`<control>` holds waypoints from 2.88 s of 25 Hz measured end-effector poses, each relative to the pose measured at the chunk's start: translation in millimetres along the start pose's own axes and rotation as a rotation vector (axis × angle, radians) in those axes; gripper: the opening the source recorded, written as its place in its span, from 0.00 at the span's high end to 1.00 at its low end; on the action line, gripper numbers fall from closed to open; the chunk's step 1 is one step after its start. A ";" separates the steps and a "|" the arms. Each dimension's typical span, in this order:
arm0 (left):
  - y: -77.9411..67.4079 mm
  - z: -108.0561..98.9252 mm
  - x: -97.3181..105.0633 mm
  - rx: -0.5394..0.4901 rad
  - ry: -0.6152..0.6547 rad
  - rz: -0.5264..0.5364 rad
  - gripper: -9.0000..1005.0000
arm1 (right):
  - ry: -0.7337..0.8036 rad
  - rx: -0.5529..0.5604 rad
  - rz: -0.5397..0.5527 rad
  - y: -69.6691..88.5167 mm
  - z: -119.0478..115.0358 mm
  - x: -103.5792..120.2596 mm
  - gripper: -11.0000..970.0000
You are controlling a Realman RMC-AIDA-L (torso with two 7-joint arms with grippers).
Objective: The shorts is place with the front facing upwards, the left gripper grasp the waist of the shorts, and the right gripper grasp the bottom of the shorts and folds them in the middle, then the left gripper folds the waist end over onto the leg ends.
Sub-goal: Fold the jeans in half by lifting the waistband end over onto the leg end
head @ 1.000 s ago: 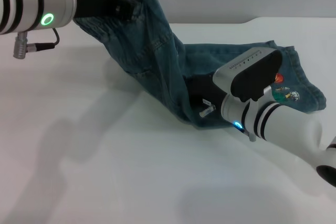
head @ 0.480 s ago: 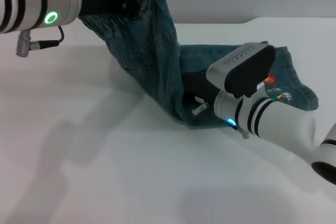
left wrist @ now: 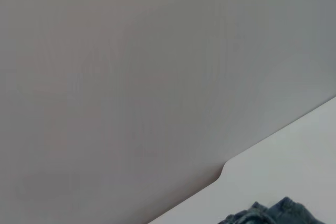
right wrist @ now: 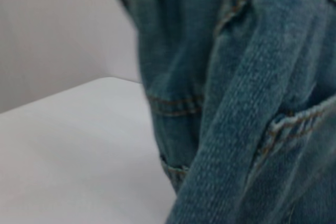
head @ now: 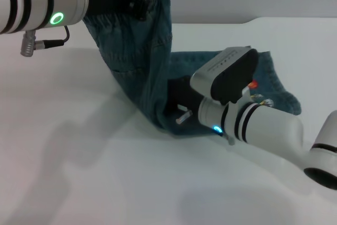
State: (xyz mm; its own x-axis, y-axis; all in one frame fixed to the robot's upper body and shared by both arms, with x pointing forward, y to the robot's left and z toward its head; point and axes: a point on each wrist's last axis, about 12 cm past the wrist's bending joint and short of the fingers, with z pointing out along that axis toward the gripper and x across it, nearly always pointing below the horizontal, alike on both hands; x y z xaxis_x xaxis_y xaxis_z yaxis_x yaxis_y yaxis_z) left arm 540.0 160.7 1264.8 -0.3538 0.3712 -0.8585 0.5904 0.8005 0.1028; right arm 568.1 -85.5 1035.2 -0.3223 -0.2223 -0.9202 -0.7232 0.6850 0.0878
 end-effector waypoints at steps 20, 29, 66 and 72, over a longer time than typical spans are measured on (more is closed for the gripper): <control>0.3 2.0 0.1 0.001 0.000 0.023 0.93 | -0.052 0.218 0.115 -52.5 -29.3 21.1 0.99; -2.0 0.2 -5.8 0.003 -0.031 0.035 0.93 | 0.018 0.145 0.108 -27.9 -12.4 12.7 0.99; -5.4 0.2 -20.8 0.005 -0.101 0.092 0.93 | 0.024 0.048 0.114 -19.5 1.5 -2.5 0.99; -5.3 1.8 -18.6 0.005 -0.093 0.099 0.93 | 0.034 0.134 0.151 -41.7 -11.0 11.7 0.99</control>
State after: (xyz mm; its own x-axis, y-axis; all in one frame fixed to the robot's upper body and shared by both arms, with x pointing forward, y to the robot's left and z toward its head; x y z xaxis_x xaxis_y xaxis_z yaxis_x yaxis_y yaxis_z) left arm 544.9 148.7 1279.4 -0.2253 0.4025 -0.8873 0.6230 0.7597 0.1864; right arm 587.8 -124.2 1025.0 -0.4431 -0.1320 -0.8867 -0.5778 0.7983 0.1699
